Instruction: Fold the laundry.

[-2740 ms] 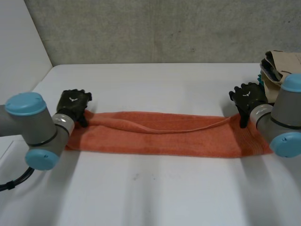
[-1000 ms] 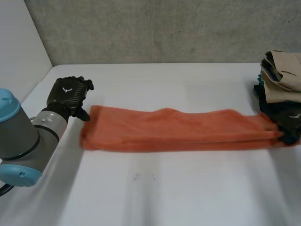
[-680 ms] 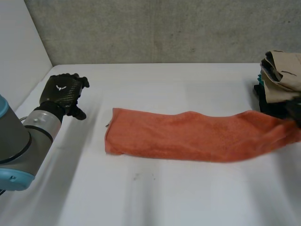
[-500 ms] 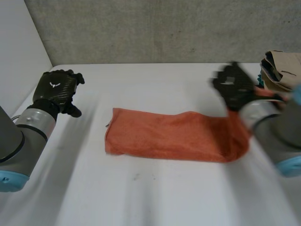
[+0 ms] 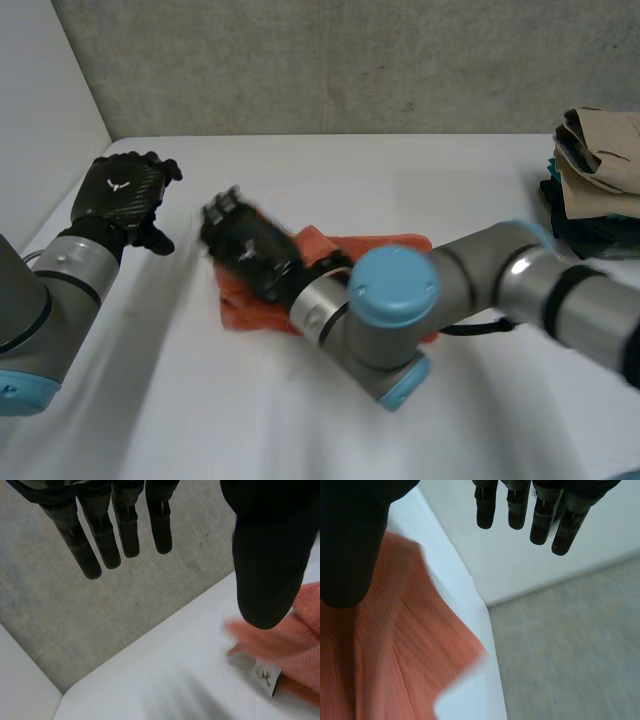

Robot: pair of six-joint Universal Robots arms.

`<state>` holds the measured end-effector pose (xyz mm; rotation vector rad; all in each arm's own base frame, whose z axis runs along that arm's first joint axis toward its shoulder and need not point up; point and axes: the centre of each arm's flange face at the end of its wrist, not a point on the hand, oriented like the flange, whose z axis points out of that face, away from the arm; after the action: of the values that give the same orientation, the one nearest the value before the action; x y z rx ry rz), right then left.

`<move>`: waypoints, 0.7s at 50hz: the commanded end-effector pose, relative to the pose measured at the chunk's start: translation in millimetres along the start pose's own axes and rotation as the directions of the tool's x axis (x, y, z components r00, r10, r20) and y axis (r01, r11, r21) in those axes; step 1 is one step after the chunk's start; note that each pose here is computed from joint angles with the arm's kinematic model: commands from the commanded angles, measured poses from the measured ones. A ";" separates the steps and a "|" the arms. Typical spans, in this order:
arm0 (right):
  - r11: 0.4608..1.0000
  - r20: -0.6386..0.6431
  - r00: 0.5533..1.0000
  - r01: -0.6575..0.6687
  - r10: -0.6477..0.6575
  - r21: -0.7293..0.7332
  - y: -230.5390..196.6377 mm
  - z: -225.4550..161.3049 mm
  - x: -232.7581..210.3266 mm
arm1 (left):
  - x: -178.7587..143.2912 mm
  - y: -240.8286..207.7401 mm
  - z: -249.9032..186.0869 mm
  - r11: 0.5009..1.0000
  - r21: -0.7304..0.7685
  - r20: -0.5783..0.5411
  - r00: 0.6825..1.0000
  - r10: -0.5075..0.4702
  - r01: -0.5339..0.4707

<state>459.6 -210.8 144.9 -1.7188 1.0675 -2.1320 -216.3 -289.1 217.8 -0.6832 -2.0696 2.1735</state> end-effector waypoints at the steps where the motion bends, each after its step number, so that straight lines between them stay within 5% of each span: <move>1: 0.885 -0.343 0.874 -0.424 0.344 -0.191 25.6 -58.3 88.9 | 31.5 -11.2 -0.5 0.999 0.043 -0.091 0.996 0.004 0.000; 6: 0.745 -0.409 0.772 -0.612 0.487 -0.267 46.3 -95.9 93.8 | 73.1 -5.9 1.4 0.999 0.043 -0.201 0.979 0.012 -0.004; 11: 0.636 -0.415 0.747 -0.662 0.520 -0.396 63.9 -122.2 76.1 | 94.4 8.2 12.3 1.000 0.020 -0.236 0.972 0.019 -0.014; 14: 0.617 -0.416 0.746 -0.665 0.520 -0.421 66.2 -127.7 69.3 | 100.2 16.3 20.0 1.000 0.006 -0.242 0.970 0.025 -0.024; 26: 0.640 -0.390 0.783 -0.621 0.485 -0.452 70.5 -128.0 55.8 | 109.2 45.9 66.2 0.993 0.015 -0.213 0.970 0.121 -0.120; 32: 0.667 -0.394 0.819 -0.570 0.417 -0.479 74.6 -128.5 57.7 | 55.5 61.2 101.6 0.977 -0.092 0.107 0.973 0.203 -0.194; 35: 0.672 -0.405 0.822 -0.563 0.400 -0.481 75.6 -128.4 59.6 | 45.3 65.9 99.8 0.969 -0.130 0.152 0.961 0.229 -0.211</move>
<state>305.5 -242.9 133.8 -1.0829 2.1532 -1.7440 -312.0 -344.9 140.5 -0.9392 -2.0945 2.1691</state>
